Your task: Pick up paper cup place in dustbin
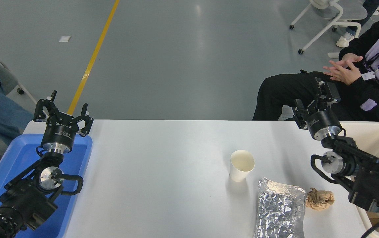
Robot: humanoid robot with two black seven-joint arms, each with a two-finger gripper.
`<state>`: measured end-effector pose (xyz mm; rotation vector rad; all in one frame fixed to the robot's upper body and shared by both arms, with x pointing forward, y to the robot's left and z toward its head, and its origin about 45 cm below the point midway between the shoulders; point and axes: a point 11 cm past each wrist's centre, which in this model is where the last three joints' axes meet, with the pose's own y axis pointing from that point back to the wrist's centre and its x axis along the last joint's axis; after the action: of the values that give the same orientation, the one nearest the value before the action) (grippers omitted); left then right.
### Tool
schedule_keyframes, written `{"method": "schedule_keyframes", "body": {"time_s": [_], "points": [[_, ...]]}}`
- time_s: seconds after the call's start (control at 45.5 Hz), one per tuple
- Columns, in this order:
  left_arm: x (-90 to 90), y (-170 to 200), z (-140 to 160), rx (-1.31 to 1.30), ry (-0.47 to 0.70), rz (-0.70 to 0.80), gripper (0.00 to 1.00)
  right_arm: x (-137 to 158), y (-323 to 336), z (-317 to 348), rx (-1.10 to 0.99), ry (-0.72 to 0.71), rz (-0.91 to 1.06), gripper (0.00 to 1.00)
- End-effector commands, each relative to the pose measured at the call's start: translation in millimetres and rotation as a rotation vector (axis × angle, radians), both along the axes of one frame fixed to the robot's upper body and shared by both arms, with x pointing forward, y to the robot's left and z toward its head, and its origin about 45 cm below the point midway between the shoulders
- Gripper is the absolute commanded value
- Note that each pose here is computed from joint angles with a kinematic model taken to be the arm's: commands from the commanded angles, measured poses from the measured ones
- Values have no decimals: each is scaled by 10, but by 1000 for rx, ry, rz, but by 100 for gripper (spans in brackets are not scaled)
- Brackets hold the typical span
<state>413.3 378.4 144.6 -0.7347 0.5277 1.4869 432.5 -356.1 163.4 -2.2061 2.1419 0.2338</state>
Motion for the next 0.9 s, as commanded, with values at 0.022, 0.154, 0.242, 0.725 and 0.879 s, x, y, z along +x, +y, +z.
{"method": "schedule_keyframes", "body": {"time_s": [0.022,0.154,0.242,0.725,0.879], "points": [[0,6,2,1,0,1,99,41,-129,333,-112,45,112,100],[0,5,3,0,-1,0,99,-18,10,461,-260,115,286,100],[0,5,3,0,-1,0,99,-70,91,515,-376,171,387,100],[-1,3,2,1,-1,-1,99,175,161,2093,-913,121,524,100],[-1,3,2,1,-1,-1,99,198,484,2149,-949,107,596,100]]}}
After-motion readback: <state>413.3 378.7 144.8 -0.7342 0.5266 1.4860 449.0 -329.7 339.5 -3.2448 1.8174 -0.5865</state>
